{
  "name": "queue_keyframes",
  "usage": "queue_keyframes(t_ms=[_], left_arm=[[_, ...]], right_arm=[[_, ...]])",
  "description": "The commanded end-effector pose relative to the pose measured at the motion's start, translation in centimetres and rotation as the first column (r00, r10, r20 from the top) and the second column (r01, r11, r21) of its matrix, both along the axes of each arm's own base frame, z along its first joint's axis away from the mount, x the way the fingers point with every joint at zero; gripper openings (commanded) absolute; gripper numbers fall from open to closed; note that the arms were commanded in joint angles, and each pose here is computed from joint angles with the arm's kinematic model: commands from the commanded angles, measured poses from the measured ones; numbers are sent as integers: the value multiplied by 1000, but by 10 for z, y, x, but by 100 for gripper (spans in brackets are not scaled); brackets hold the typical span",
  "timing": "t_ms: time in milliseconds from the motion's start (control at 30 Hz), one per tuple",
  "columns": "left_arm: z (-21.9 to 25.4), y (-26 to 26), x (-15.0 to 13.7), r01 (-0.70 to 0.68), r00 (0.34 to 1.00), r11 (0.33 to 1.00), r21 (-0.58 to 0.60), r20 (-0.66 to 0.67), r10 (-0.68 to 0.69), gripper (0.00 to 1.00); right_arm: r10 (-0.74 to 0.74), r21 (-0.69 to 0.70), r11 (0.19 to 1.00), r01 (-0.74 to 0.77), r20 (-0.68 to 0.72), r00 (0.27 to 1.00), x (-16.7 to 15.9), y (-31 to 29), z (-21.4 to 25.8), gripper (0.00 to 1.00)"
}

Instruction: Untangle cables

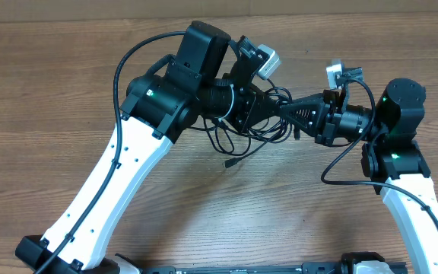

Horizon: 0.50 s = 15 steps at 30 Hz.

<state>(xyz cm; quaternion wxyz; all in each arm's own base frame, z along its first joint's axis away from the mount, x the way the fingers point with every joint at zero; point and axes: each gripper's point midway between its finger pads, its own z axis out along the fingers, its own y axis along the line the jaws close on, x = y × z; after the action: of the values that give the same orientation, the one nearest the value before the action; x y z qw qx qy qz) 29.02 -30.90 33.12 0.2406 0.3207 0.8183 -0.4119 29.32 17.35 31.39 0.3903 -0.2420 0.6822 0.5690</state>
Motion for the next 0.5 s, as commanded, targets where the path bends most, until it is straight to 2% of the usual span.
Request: queue_keyframes(t_ms=[0, 67, 200, 267, 400, 467], left_arm=[[14, 5, 9, -41, 997, 999, -10, 58, 41, 4], [14, 6, 11, -51, 997, 999, -3, 64, 51, 4], [11, 9, 17, -109, 993, 994, 13, 43, 108, 4], [11, 9, 17, -112, 993, 994, 12, 38, 112, 4], [10, 9, 17, -110, 993, 994, 14, 41, 109, 4], [7, 13, 20, -132, 990, 991, 37, 48, 130, 4]], right_arm=[[79, 9, 997, -79, 48, 996, -15, 6, 15, 6], [78, 8, 997, -79, 48, 996, -15, 6, 15, 22], [78, 8, 997, -79, 46, 996, -15, 6, 14, 47], [78, 8, 997, -79, 49, 996, -15, 6, 14, 55], [78, 7, 997, -78, 49, 996, -15, 6, 14, 64], [77, 7, 997, -78, 49, 996, -15, 6, 14, 75]])
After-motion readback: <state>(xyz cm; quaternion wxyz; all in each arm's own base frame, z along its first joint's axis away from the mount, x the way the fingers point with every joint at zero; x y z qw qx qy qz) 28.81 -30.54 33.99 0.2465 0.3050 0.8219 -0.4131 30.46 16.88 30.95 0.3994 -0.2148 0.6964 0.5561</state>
